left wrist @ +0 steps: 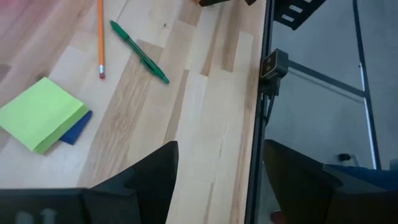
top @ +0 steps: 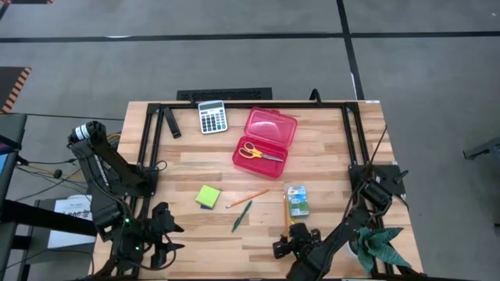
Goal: Pack school essentials
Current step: Put the bottom pencil into the supply box
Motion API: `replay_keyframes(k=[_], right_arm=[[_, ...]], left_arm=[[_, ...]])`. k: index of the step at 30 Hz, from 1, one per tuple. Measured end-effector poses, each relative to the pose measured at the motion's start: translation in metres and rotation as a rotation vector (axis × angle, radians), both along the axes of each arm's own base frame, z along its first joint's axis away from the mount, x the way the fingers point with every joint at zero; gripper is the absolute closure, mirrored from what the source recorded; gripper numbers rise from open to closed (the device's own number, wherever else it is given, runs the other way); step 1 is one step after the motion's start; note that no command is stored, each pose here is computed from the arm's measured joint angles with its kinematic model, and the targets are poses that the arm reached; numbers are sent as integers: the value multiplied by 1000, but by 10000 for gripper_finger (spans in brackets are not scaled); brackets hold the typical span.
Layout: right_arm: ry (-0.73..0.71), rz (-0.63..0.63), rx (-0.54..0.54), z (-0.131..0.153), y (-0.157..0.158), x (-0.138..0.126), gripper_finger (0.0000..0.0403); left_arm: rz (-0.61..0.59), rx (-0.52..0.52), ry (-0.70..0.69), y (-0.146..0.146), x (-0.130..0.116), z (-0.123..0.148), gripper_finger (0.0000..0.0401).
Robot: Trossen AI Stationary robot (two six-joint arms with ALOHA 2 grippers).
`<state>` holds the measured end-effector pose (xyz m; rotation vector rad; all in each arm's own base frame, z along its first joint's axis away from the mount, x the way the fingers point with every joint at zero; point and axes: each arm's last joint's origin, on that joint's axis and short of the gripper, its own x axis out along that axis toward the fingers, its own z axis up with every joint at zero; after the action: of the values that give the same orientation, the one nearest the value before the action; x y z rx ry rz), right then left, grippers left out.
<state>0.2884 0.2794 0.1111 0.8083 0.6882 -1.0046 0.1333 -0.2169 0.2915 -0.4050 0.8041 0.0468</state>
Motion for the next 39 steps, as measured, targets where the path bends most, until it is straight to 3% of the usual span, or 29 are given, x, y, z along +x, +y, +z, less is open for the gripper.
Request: replay_keyframes(k=[5, 14, 16, 26, 35, 39], right_arm=[[60, 32, -11, -9, -1, 1, 183], [120, 36, -20, -10, -5, 0, 373], [121, 37, -14, -8, -4, 1, 391], [136, 35, -4, 16, 0, 3, 401], [51, 47, -33, 44, -4, 0, 402], [2, 122, 13, 49, -2, 13, 378]], left_arm=[[-1, 18, 5, 1, 0, -1, 173], [11, 24, -5, 2, 1, -1, 173], [11, 25, -5, 2, 1, -1, 173], [30, 48, -31, 4, 2, 0, 173], [41, 63, -50, 4, 2, 0, 173], [51, 67, -62, 4, 2, 0, 173]])
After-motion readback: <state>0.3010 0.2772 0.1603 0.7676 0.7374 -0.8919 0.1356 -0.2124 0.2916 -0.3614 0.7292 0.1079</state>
